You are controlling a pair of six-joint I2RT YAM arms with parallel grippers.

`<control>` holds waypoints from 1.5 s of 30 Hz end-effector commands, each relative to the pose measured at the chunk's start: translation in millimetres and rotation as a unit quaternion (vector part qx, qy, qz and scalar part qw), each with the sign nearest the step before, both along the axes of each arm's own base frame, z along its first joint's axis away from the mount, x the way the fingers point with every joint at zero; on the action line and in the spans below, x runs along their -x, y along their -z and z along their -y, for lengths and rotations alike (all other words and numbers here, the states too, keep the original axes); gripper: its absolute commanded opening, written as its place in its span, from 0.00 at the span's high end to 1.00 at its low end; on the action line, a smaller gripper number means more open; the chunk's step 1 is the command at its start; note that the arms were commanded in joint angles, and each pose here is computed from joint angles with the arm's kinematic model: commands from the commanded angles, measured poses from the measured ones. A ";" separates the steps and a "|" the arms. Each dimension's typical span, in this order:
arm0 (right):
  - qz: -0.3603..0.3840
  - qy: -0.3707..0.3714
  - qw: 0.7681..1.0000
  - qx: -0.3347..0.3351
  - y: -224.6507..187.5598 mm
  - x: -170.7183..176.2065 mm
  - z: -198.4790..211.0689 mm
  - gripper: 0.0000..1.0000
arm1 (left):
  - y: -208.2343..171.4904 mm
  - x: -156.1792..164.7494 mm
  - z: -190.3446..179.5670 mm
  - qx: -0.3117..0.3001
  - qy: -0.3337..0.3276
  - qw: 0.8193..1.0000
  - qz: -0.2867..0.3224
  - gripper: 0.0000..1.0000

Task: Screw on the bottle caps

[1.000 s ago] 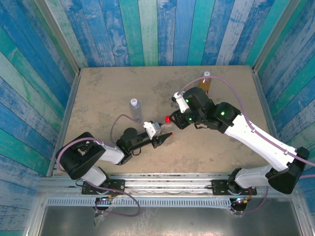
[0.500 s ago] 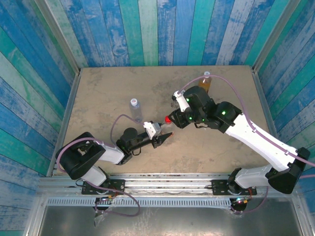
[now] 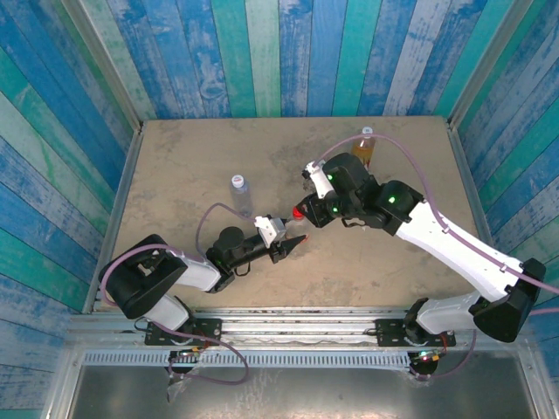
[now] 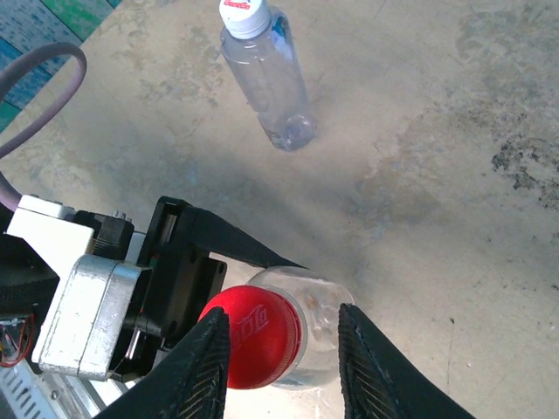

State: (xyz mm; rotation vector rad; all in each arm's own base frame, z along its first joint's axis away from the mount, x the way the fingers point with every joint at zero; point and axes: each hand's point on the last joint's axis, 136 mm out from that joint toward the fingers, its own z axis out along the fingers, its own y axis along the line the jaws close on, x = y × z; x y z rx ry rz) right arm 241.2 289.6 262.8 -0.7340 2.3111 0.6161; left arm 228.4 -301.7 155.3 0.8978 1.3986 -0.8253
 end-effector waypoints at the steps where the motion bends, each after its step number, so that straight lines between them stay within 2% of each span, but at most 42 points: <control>1: -0.017 0.001 1.000 0.009 10.9 6.1 5.7 0.65 | 74.2 11.7 -10.3 -0.094 -0.001 0.990 -0.103 0.46; 27: -0.015 0.030 0.999 0.025 8.6 2.2 18.5 0.70 | 73.2 11.7 -10.5 -0.094 -0.001 0.990 -0.103 0.47; 37: 0.002 -0.001 1.000 -0.026 -25.0 1.6 -0.6 0.66 | 73.8 11.1 -10.1 -0.094 -0.001 0.990 -0.102 0.47; 45: -0.021 0.019 0.999 0.017 14.1 -1.2 9.0 0.69 | 74.7 11.2 -10.1 -0.095 -0.001 0.990 -0.103 0.47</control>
